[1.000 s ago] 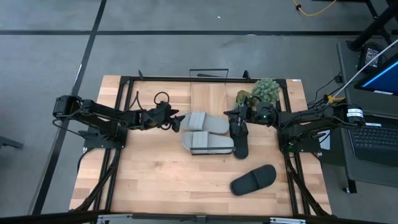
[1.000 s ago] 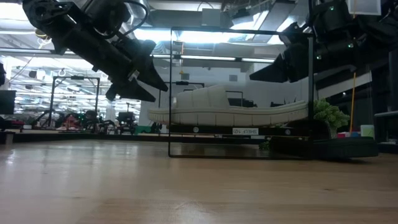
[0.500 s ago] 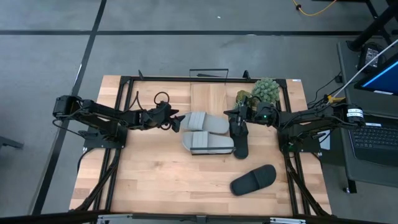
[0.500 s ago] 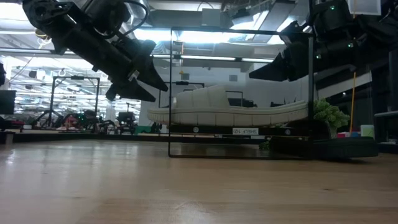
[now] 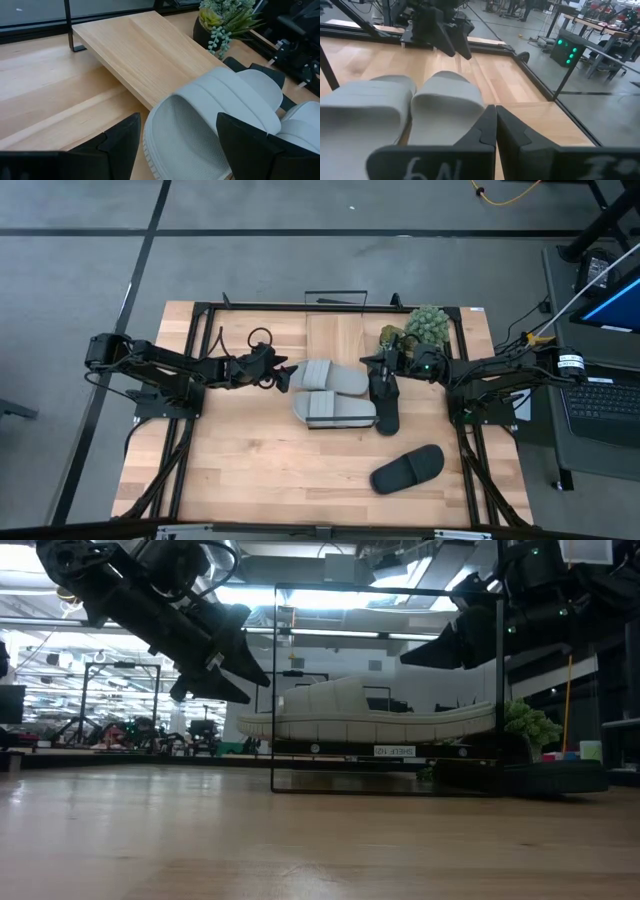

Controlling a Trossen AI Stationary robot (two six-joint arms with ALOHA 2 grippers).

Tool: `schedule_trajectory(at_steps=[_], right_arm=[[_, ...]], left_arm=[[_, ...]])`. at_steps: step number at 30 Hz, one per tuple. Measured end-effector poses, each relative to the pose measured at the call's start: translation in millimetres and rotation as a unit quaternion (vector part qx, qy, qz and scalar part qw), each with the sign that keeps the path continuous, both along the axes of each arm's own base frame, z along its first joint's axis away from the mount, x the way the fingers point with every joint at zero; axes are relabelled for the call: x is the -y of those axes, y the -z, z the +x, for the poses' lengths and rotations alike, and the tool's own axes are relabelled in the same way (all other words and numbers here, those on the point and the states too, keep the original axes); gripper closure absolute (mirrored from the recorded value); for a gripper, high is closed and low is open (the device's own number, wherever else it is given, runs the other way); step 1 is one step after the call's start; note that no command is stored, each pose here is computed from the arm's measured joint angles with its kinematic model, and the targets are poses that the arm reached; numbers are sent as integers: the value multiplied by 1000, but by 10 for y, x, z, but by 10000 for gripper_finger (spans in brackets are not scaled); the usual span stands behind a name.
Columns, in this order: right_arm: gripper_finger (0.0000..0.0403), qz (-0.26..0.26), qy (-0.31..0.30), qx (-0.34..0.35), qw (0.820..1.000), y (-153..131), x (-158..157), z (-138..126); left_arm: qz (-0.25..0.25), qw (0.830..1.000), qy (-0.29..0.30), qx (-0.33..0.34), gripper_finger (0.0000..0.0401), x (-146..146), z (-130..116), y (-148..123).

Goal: Pick and place slides into the shelf
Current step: Put the gray slipper on the shelf

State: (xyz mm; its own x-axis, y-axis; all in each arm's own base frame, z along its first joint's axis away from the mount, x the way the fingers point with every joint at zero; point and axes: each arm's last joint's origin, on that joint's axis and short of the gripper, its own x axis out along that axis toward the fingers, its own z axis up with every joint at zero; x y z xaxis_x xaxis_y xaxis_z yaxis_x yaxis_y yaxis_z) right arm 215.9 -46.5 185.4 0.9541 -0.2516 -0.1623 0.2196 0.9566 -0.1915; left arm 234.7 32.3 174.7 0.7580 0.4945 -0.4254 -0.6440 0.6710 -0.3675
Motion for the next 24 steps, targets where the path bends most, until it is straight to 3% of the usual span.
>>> schedule_trajectory(at_steps=[3, 14, 19, 24], right_arm=[[397, 0, 13, 7, 1000, -15, 8, 1], [397, 50, 146, 32, 988, -18, 182, -53], [397, 63, 162, 38, 984, -18, 228, -68], [397, 63, 173, 39, 982, -18, 275, -84]], left_arm=[[0, 1000, 0, 0, 151, 0, 0, 0], [0, 1000, 0, 0, 151, 0, 0, 0], [-6, 1000, -4, 13, 151, -1, 7, -16], [35, 999, 32, -16, 151, -90, 2, -18]])
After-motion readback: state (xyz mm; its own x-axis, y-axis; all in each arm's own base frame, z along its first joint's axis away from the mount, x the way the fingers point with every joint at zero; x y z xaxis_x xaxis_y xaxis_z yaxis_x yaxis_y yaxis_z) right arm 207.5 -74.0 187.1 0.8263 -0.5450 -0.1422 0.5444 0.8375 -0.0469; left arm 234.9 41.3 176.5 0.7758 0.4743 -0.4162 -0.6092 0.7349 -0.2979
